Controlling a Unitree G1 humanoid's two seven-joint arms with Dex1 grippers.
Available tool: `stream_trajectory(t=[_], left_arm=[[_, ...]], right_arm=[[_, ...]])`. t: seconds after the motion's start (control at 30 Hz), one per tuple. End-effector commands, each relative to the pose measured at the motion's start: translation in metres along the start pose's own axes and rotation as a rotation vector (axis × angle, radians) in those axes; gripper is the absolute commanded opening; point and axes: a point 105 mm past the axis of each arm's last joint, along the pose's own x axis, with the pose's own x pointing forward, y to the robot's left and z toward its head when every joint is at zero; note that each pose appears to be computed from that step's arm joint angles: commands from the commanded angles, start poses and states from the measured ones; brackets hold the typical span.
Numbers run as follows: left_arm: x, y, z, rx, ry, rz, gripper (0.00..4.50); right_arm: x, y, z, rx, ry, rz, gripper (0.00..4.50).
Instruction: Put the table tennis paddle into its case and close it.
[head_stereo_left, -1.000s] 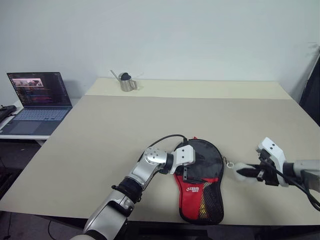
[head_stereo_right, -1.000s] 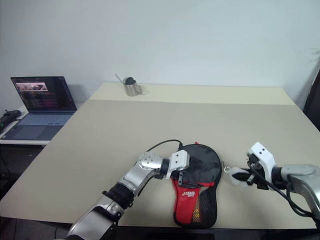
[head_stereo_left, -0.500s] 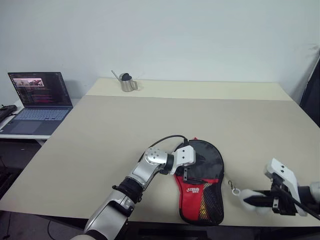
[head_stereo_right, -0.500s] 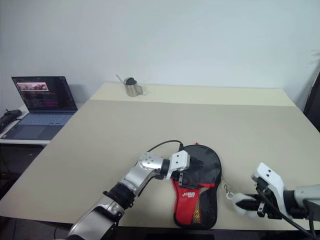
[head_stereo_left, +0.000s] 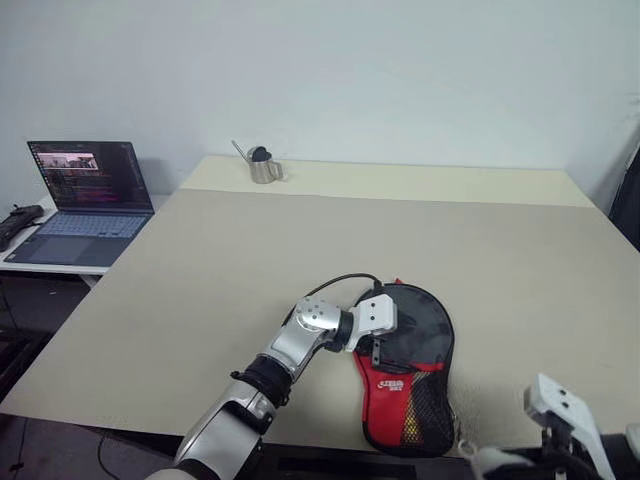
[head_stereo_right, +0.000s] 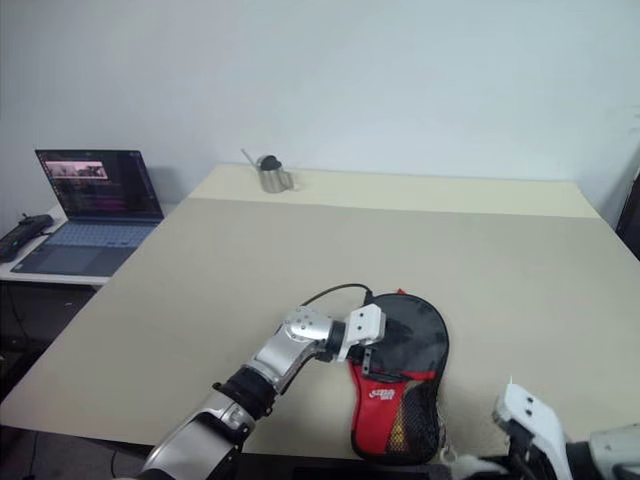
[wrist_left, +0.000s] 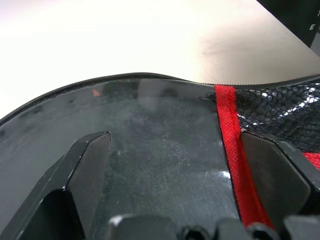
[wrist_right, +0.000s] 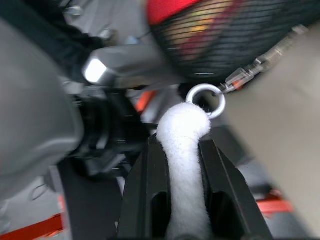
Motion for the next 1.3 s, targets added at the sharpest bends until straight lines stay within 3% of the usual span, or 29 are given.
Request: stream_trajectory(t=[0.03, 0.37, 0.63, 0.77, 1.03, 1.13, 1.3], left_arm=[[0.008, -0.039, -0.048, -0.096, 0.168, -0.161, 4.50], [0.014, -0.034, -0.044, -0.075, 0.174, -0.171, 4.50], [0.019, -0.033, -0.040, -0.059, 0.166, -0.179, 4.50], [0.021, -0.030, -0.038, -0.052, 0.157, -0.171, 4.50], [0.025, -0.030, -0.036, -0.050, 0.144, -0.162, 4.50], [0.027, -0.031, -0.036, -0.050, 0.139, -0.157, 4.50], [0.029, -0.030, -0.033, -0.050, 0.123, -0.145, 4.50]], right_arm=[[0.009, 0.029, -0.006, 0.001, 0.013, 0.114, 0.24], [0.031, 0.054, -0.013, 0.053, -0.039, 0.205, 0.24], [0.033, 0.043, -0.002, 0.011, -0.078, 0.123, 0.24], [0.026, 0.028, 0.006, -0.003, -0.102, 0.062, 1.55], [0.007, 0.028, 0.024, -0.020, -0.146, 0.091, 4.39], [-0.001, 0.022, 0.032, -0.044, -0.164, 0.070, 4.45], [-0.020, -0.013, 0.069, -0.137, -0.298, -0.071, 4.45]])
